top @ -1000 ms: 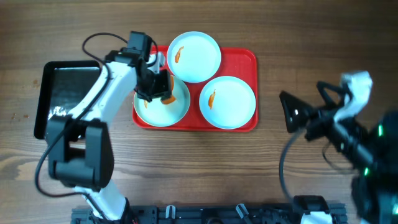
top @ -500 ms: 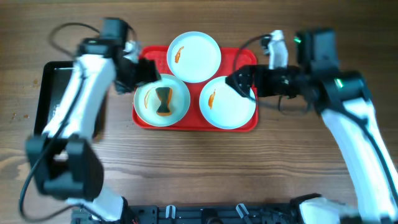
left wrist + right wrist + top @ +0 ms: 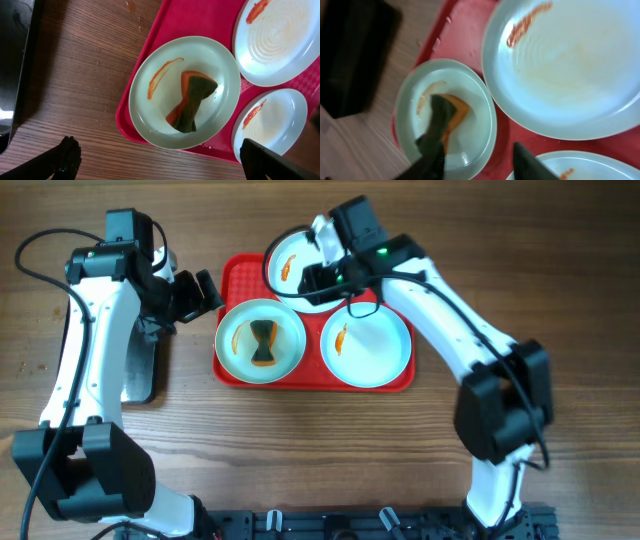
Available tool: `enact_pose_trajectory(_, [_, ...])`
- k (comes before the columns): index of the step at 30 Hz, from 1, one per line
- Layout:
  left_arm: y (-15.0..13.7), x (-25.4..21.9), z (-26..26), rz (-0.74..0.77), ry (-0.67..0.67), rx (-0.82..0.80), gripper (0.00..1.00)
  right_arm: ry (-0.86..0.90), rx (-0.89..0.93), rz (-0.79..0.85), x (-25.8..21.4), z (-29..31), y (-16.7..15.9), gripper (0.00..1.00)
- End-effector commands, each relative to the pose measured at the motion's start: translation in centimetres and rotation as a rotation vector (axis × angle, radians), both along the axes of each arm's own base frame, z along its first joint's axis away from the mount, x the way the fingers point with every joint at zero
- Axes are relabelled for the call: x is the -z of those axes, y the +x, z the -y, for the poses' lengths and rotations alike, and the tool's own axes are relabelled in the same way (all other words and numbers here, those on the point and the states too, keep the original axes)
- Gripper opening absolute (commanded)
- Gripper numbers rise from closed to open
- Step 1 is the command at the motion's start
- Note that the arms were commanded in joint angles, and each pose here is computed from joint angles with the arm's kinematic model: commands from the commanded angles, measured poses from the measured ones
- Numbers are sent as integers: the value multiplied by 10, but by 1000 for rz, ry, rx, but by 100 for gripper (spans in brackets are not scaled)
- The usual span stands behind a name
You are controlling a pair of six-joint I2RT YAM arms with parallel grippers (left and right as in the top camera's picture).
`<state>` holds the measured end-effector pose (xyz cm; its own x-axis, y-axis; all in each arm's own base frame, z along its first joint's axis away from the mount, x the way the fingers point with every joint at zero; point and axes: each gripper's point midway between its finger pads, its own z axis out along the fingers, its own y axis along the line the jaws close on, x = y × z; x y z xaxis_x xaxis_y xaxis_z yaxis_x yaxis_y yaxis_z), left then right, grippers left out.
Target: Clean dirty plates on tray and stack at the side
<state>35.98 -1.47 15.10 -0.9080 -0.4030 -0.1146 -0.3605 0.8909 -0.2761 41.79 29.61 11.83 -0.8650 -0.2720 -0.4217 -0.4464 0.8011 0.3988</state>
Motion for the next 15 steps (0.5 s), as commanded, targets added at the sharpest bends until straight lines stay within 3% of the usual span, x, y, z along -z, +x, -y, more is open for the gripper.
enact_pose_trajectory(1, [0,0,-4,-2,16,-12,100,-51,-29,-53,39,-14,-8,40])
enact_pose_trajectory(5, [0,3,-4,-9,16,-12,89,-109,-53,-81,68,-24,-20,41])
enact_pose_trajectory(15, [-8,16,-4,-50,13,-11,89,-205,-49,-142,126,-17,-26,31])
